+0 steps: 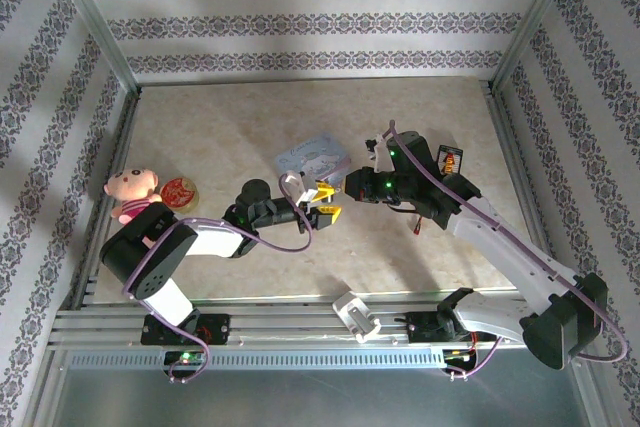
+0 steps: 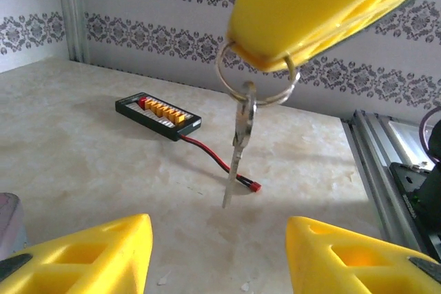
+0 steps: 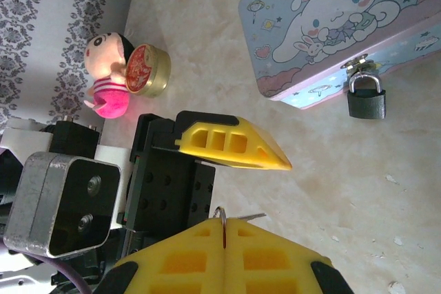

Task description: Unlock a padlock with a key

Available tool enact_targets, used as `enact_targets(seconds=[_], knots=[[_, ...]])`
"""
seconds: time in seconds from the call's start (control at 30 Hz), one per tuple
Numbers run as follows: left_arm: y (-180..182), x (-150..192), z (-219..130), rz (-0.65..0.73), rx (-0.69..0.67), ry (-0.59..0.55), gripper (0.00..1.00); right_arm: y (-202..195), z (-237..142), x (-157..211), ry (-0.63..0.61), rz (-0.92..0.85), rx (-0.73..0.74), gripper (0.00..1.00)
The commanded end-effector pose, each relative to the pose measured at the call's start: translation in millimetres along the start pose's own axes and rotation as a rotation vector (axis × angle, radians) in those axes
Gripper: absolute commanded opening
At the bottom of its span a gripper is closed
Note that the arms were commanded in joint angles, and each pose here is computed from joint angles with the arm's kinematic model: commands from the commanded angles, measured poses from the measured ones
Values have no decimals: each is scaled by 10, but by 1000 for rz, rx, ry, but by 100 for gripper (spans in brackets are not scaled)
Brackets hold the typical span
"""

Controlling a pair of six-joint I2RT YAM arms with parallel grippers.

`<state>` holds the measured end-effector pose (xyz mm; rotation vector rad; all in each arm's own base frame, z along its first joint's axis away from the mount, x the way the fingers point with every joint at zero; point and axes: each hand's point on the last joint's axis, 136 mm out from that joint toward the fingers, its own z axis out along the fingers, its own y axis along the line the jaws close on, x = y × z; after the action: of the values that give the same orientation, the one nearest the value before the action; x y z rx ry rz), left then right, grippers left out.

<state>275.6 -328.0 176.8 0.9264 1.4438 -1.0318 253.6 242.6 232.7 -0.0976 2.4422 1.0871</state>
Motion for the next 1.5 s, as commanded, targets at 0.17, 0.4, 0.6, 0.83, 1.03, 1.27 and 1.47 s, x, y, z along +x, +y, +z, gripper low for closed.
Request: enact_targets(seconds=[0.17, 0.4, 0.6, 0.83, 1.03, 1.27, 1.47], knots=[[-5, -325, 75, 46, 4, -110, 45, 59, -12, -1, -4, 8, -42, 0], [-34, -303, 85, 44, 23, -100, 39, 65, 11, -6, -1, 11, -50, 0], [-38, -320, 90, 42, 26, -101, 27, 58, 27, 5, 3, 15, -51, 0], [-58, -385, 75, 45, 30, -112, 14, 28, 45, 20, 7, 19, -46, 0], [-67, -378, 56, 37, 26, -96, 0, 0, 57, 25, 7, 22, -38, 0], [-152, -351, -25, 21, 39, -28, 0, 0, 49, 13, 2, -4, -38, 9], [-233, -150, -220, 12, 16, 209, 0, -38, -99, -71, -73, -143, 8, 30]])
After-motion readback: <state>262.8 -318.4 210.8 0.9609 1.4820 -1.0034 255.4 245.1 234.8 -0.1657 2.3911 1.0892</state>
